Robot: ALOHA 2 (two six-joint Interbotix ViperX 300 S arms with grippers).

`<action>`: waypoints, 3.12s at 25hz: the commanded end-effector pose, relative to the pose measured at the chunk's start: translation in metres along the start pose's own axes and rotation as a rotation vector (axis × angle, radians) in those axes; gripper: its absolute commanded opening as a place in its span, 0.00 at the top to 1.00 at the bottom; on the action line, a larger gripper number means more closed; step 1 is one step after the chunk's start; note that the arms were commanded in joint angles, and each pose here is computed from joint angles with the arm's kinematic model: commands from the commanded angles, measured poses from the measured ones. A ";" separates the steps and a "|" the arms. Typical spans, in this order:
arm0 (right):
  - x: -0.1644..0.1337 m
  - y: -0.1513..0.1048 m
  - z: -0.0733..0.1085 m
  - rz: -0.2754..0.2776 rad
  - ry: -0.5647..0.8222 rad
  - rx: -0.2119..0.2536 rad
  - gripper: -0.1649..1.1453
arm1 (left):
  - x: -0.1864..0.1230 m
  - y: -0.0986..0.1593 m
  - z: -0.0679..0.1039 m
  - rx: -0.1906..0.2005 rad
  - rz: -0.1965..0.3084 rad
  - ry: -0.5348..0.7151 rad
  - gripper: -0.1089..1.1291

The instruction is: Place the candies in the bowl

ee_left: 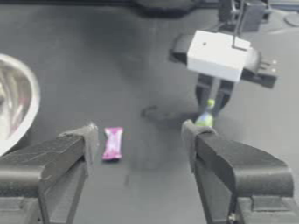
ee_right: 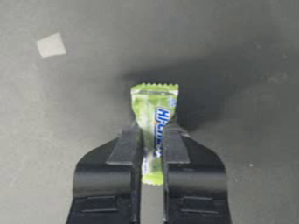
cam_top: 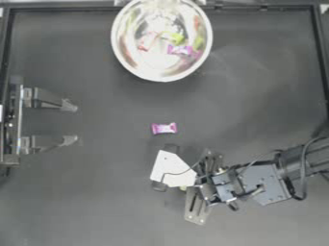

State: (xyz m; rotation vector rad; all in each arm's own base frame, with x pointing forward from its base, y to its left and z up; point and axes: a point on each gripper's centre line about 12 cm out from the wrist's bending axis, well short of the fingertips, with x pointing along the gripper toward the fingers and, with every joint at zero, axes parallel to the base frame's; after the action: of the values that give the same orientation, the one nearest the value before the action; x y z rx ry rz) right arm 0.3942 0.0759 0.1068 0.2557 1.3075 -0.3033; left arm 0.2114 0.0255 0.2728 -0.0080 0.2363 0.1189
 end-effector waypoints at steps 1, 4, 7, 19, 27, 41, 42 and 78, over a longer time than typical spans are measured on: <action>-0.025 0.007 0.013 0.037 -0.076 -0.012 0.61 | 0.000 0.000 0.004 -0.002 0.001 -0.015 0.16; -0.048 0.003 0.019 0.044 -0.144 -0.029 0.61 | 0.000 0.000 0.004 -0.003 0.001 -0.015 0.16; -0.073 -0.007 0.024 0.027 -0.227 -0.058 0.61 | 0.000 0.000 0.003 -0.005 0.001 -0.014 0.16; -0.147 -0.090 0.051 0.019 -0.664 -0.068 0.61 | 0.000 0.000 0.003 -0.012 0.000 -0.014 0.16; -0.163 -0.170 0.071 -0.024 -0.861 -0.024 0.61 | 0.000 0.000 0.003 -0.015 0.000 -0.014 0.16; -0.125 -0.291 0.120 -0.140 -0.908 0.067 0.61 | 0.001 0.000 -0.002 -0.051 -0.001 0.000 0.16; -0.121 -0.295 0.125 -0.148 -0.903 0.064 0.61 | 0.001 0.000 -0.001 -0.051 -0.001 -0.002 0.16; -0.131 -0.270 0.134 -0.030 -1.010 -0.063 0.13 | 0.001 0.000 -0.001 -0.052 -0.001 -0.003 0.16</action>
State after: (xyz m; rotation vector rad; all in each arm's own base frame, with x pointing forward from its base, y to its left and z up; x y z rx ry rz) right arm 0.3942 -0.2241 0.2318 0.0156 0.4057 -0.3720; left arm 0.2099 0.0251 0.2671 -0.0592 0.2455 0.1237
